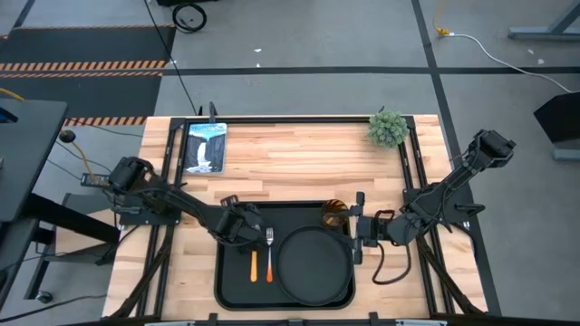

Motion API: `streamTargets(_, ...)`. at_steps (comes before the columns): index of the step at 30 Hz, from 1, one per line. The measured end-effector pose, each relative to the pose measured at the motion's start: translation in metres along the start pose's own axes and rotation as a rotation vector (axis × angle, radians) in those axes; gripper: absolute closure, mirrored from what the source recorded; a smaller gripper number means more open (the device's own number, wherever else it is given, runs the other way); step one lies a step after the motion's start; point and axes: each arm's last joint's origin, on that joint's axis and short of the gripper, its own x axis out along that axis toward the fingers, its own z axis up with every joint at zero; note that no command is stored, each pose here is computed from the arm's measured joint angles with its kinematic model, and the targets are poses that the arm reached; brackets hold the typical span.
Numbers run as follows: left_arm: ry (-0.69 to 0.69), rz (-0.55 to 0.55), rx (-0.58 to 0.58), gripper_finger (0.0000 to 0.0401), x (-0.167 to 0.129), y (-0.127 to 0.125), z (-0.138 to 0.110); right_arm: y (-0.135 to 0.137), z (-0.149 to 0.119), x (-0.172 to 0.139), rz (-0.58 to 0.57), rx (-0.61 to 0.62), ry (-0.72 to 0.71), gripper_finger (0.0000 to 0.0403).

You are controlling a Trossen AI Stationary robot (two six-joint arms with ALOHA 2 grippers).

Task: Pick and place plate/cup/fork/spoon on tray
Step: Return to Home Position

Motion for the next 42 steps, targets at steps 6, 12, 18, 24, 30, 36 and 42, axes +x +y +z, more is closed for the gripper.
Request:
streamTargets(6, -0.196, -0.159, 0.017, 0.0277, -0.043, 0.003, 0.006, -0.007, 0.004, -0.003, -0.013, -0.043, -0.007, 0.0201)
streamTargets(12, -0.363, -0.169, 0.065, 0.0293, -0.082, 0.019, 0.002, -0.019, -0.012, -0.005, -0.038, 0.003, -0.014, 0.0219)
streamTargets(18, -0.529, -0.332, 0.086, 0.0307, -0.074, 0.008, -0.018, -0.027, -0.038, -0.019, 0.038, 0.18, -0.126, 0.0238)
streamTargets(24, -0.586, -0.44, 0.061, 0.0327, -0.069, 0.009, -0.024, -0.038, -0.048, -0.037, 0.059, 0.262, -0.218, 0.0246)
streamTargets(30, -0.665, -0.452, 0.084, 0.0351, -0.087, 0.025, -0.024, -0.053, -0.048, -0.053, 0.046, 0.29, -0.238, 0.0247)
streamTargets(36, -0.726, -0.369, 0.109, 0.0374, -0.099, 0.042, -0.029, -0.065, -0.07, -0.063, 0.017, 0.338, -0.22, 0.0252)
streamTargets(42, -0.806, -0.337, 0.14, 0.0389, -0.078, 0.049, -0.029, -0.073, -0.101, -0.066, -0.006, 0.44, -0.219, 0.0276)
